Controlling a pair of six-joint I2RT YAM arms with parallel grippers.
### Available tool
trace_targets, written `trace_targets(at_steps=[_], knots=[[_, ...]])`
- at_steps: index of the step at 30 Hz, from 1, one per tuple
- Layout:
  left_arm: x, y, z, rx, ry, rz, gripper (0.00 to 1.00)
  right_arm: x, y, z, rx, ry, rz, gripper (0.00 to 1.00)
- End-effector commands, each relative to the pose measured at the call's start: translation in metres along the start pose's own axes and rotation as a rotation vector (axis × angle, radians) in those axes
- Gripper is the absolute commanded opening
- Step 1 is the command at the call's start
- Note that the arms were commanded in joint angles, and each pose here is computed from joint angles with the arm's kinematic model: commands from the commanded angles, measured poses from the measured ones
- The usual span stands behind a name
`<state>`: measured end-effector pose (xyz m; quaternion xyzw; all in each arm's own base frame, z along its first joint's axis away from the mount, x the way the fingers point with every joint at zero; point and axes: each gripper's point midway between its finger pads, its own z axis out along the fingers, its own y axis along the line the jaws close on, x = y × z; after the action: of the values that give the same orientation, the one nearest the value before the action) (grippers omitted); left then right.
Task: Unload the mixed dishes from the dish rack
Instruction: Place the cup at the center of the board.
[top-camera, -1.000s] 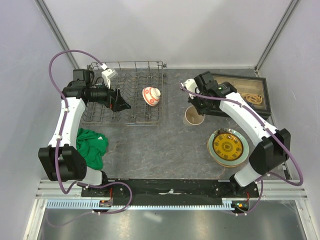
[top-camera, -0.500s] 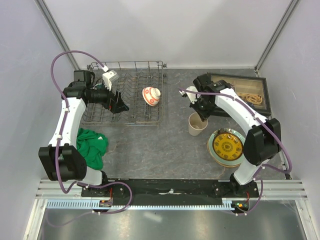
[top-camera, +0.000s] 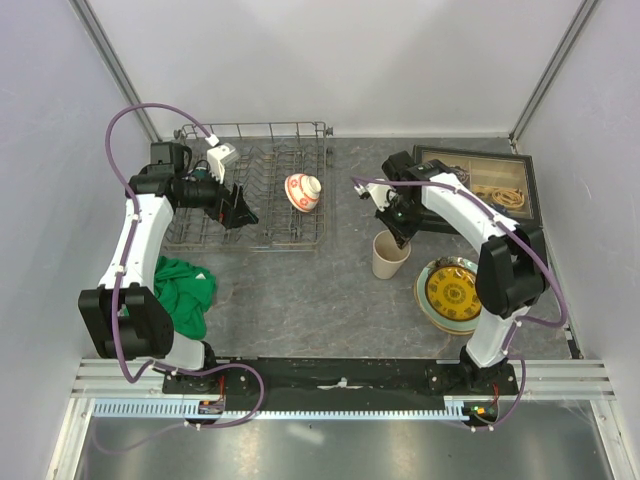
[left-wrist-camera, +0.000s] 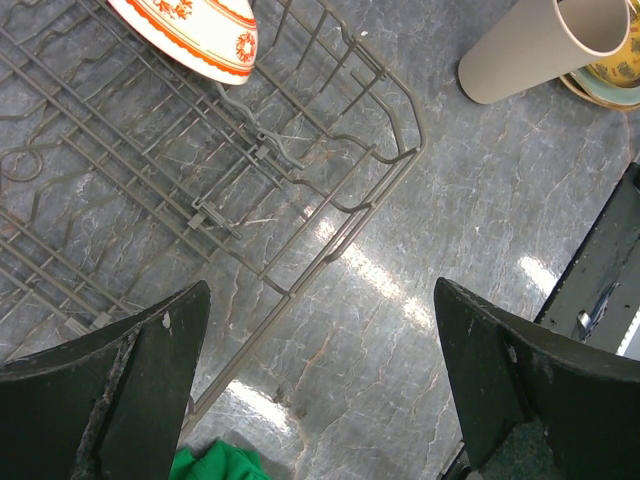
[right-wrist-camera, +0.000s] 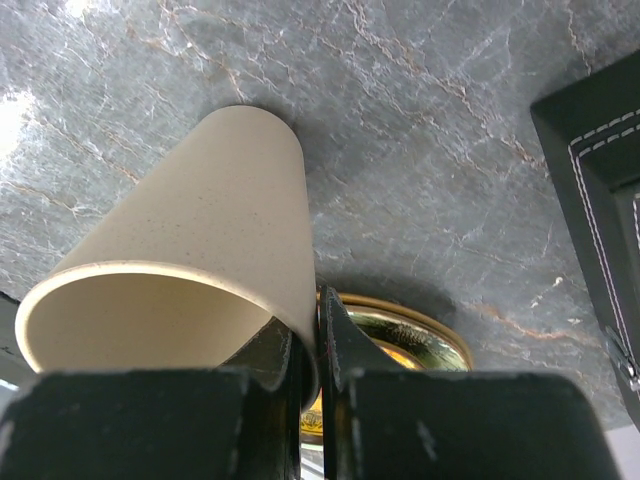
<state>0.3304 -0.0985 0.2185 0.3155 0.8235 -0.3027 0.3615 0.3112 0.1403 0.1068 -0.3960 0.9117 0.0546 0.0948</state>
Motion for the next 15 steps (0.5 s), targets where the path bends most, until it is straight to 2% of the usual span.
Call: trace_targets(at_steps=[1,9,15], knots=[[0.0019,-0.0009,0.0003,0.007,0.005,0.043,0.99,-0.0214,-0.0028,-0.0053,-0.008,-0.062,-0.014,0.00],[0.0036,-0.0001,0.0013,0.008,0.009,0.043,0.99,-0.0259,-0.0034,0.0008,-0.017,-0.059,-0.011,0.06],[0.0048,0.0004,0.0013,0.005,0.013,0.046,0.99,-0.0268,-0.0037,0.0019,-0.019,-0.058,-0.011,0.24]])
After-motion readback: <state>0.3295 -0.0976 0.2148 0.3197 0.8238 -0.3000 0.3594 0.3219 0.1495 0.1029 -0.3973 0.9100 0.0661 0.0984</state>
